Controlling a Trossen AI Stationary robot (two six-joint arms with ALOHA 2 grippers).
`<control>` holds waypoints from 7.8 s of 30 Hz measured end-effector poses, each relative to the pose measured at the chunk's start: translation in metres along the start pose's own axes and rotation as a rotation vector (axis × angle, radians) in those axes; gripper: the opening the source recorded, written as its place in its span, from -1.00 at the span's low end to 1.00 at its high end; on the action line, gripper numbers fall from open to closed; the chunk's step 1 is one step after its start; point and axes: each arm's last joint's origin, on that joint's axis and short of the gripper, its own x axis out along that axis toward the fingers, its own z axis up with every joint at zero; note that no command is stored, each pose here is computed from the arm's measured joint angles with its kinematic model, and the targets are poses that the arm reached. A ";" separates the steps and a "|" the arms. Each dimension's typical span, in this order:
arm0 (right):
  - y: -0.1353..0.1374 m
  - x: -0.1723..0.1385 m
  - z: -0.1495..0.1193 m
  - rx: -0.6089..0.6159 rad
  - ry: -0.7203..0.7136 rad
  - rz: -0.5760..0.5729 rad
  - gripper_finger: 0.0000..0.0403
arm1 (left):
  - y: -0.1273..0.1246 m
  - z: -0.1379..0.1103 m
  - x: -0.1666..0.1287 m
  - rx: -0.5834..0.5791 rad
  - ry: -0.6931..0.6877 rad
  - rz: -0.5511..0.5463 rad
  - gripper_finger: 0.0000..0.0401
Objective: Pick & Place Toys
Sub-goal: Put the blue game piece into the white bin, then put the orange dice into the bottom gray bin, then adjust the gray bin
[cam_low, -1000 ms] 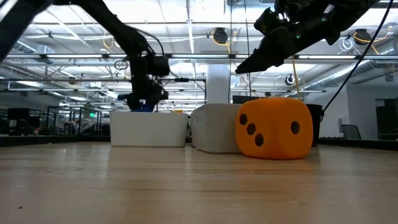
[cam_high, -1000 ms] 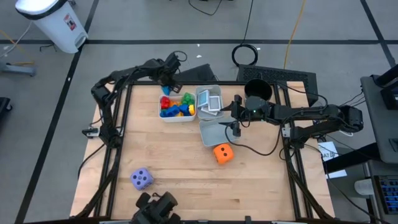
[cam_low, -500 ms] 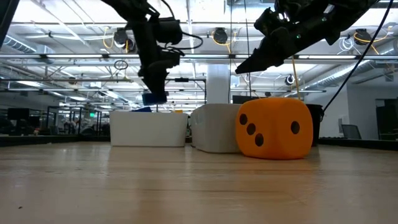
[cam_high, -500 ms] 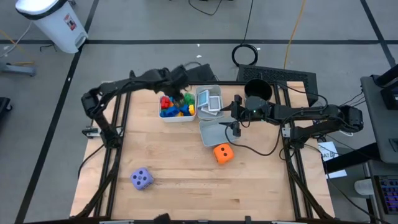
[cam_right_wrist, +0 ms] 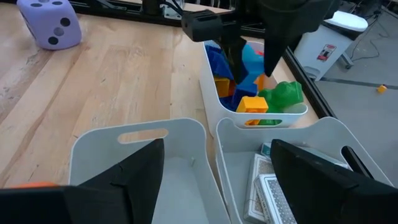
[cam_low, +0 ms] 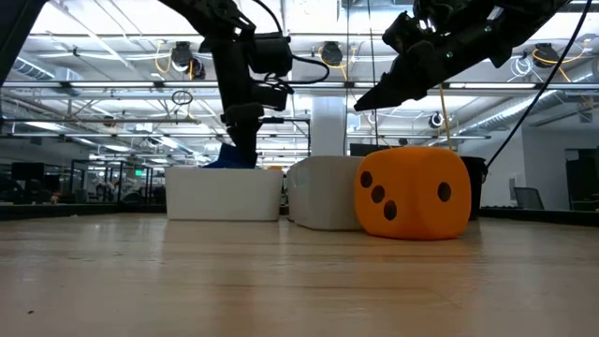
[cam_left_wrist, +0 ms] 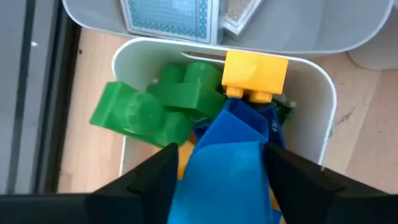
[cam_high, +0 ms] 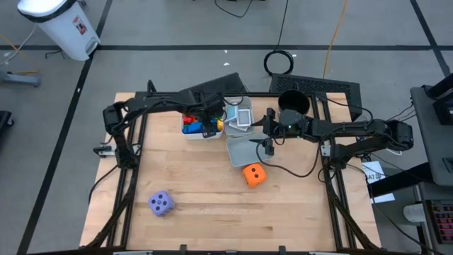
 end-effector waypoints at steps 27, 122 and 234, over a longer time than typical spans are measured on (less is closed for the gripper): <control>0.000 0.000 0.000 -0.001 0.000 0.000 0.34 | 0.004 0.008 -0.053 0.015 -0.173 -0.025 0.59; 0.193 -0.003 0.026 -0.620 0.368 0.006 -0.21 | -0.043 -0.152 -0.061 -0.381 -1.025 -0.525 0.59; 0.072 0.052 0.004 -0.052 0.652 0.200 -0.03 | -0.042 -0.148 -0.068 -0.341 -1.112 -0.502 0.59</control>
